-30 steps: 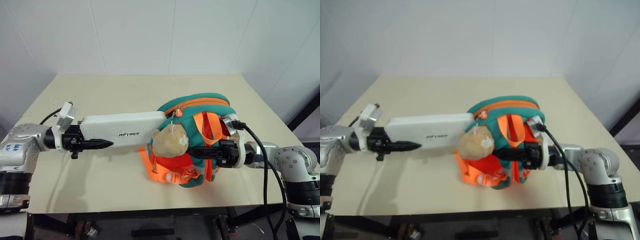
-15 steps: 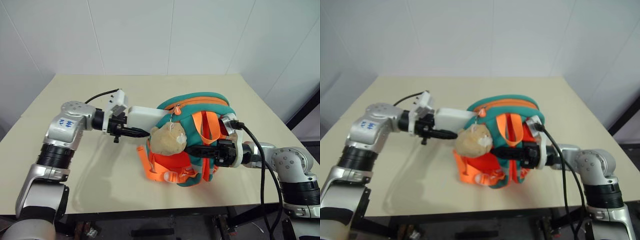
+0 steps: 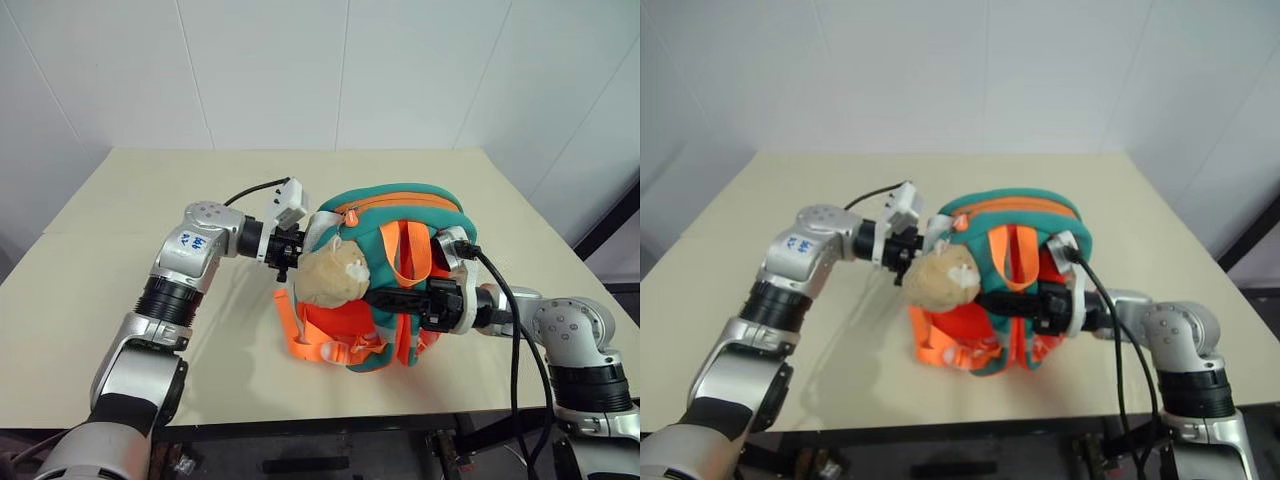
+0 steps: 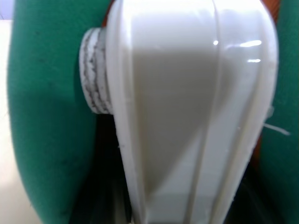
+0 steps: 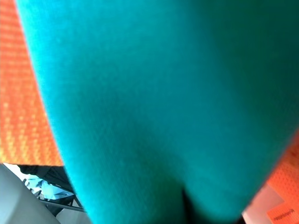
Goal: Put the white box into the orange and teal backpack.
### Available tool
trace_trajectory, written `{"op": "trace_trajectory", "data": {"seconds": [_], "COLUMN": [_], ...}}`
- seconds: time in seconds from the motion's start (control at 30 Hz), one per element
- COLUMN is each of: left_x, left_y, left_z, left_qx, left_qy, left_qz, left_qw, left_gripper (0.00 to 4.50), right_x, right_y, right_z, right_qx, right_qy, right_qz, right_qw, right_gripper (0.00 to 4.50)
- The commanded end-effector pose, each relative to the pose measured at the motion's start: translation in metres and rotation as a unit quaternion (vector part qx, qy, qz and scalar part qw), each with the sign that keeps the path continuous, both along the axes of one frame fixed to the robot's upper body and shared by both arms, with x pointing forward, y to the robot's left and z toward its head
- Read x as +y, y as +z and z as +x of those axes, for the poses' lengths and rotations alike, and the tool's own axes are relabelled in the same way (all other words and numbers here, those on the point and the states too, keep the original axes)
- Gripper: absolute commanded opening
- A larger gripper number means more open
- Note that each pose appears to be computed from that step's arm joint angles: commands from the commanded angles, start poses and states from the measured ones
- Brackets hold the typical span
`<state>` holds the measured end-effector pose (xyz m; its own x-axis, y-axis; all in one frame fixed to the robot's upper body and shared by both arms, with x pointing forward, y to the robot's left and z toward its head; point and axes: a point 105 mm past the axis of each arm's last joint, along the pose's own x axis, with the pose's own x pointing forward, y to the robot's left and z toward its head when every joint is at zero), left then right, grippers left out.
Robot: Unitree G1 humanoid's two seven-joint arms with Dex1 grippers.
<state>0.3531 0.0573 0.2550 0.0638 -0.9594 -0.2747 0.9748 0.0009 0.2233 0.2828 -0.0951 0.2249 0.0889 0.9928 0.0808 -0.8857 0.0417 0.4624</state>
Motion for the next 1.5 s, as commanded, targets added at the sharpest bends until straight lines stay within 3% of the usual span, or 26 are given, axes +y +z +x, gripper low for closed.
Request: {"op": "trace_trajectory", "data": {"seconds": [0.03,0.33,0.57,0.8,0.93,1.17,1.37,1.5], "left_x": [-0.015,0.012,0.061,0.082,0.080,0.065,0.051,0.037], "left_y": [0.002,0.015,0.022,0.047,0.061,0.055,0.042,0.035], "left_z": [-0.011,-0.017,-0.016,-0.032,-0.056,-0.089,-0.091,-0.079], "left_qx": [-0.026,-0.022,-0.017,-0.002,0.047,0.086,0.071,0.028], "left_qy": [-0.042,-0.038,0.013,0.015,-0.029,-0.078,-0.077,-0.065], "left_qz": [0.002,-0.022,-0.007,-0.056,-0.089,-0.072,-0.049,-0.048], "left_qw": [0.999,0.999,1.000,0.998,0.994,0.991,0.993,0.996], "left_gripper": [1.74,4.47,4.47,4.47,4.47,4.47,4.47,4.47], "right_x": [0.004,0.007,0.008,0.009,0.009,0.010,0.011,0.013], "right_y": [0.002,0.001,-0.001,-0.003,-0.003,-0.003,-0.003,-0.003], "right_z": [-0.004,-0.005,-0.005,-0.004,-0.004,-0.001,0.000,0.000], "right_qx": [-0.013,-0.013,-0.012,-0.011,-0.011,-0.010,-0.010,-0.011], "right_qy": [0.004,0.003,0.003,0.005,0.006,0.007,0.010,0.013], "right_qz": [-0.001,0.002,0.003,0.002,0.003,0.002,0.003,0.006], "right_qw": [1.000,1.000,1.000,1.000,1.000,1.000,1.000,1.000], "right_gripper": [0.02,0.02,0.02,0.02,0.02,0.02,0.02,0.02]}}
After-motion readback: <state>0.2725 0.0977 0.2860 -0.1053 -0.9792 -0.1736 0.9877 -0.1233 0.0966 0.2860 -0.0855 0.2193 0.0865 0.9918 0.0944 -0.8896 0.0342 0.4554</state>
